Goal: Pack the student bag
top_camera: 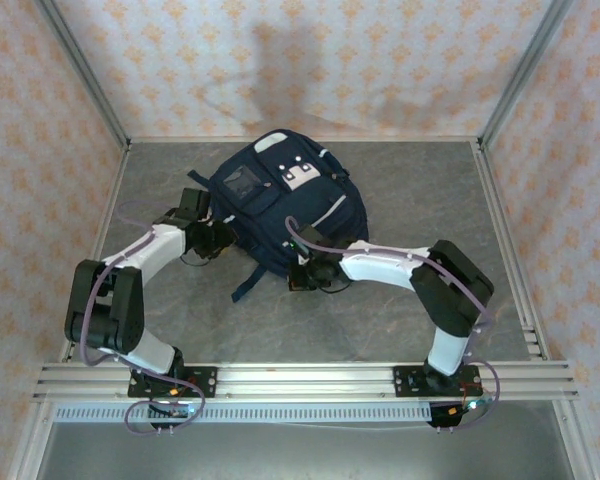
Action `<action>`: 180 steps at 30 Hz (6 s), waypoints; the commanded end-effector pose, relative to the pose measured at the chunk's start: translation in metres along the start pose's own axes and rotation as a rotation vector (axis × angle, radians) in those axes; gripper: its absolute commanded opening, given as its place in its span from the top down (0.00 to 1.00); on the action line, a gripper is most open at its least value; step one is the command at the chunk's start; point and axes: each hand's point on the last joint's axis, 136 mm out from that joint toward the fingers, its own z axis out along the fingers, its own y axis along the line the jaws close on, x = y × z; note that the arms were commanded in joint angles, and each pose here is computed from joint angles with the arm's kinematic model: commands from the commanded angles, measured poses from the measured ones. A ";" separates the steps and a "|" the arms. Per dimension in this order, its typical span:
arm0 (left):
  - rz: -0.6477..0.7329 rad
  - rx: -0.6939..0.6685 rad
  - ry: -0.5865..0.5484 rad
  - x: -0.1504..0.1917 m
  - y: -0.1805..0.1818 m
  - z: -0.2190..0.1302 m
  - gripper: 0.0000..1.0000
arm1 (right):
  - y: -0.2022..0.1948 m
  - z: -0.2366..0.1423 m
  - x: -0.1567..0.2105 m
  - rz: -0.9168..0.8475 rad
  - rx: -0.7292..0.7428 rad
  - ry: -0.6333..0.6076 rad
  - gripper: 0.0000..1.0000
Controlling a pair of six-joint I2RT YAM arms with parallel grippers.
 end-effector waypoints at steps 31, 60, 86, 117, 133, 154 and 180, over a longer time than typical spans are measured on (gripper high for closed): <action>-0.127 0.067 0.076 0.103 -0.039 0.043 0.54 | 0.008 0.010 -0.013 0.114 -0.045 -0.054 1.00; -0.017 -0.209 0.036 0.081 0.019 0.045 0.85 | -0.068 -0.036 0.015 -0.009 0.230 0.003 1.00; -0.067 0.139 0.099 0.095 -0.045 0.000 0.43 | -0.014 -0.017 0.003 -0.127 0.026 0.094 1.00; -0.118 -0.109 0.085 0.109 -0.050 0.074 0.90 | -0.032 -0.020 0.004 -0.066 0.072 0.023 1.00; -0.060 -0.295 0.061 0.094 0.006 0.072 1.00 | -0.071 -0.046 -0.008 -0.085 0.251 0.027 1.00; -0.053 -0.353 0.071 0.087 0.024 0.073 1.00 | -0.125 -0.088 -0.020 -0.087 0.356 0.042 1.00; -0.211 -0.130 0.035 0.039 0.000 0.011 0.60 | -0.031 0.021 -0.051 0.094 0.077 0.047 1.00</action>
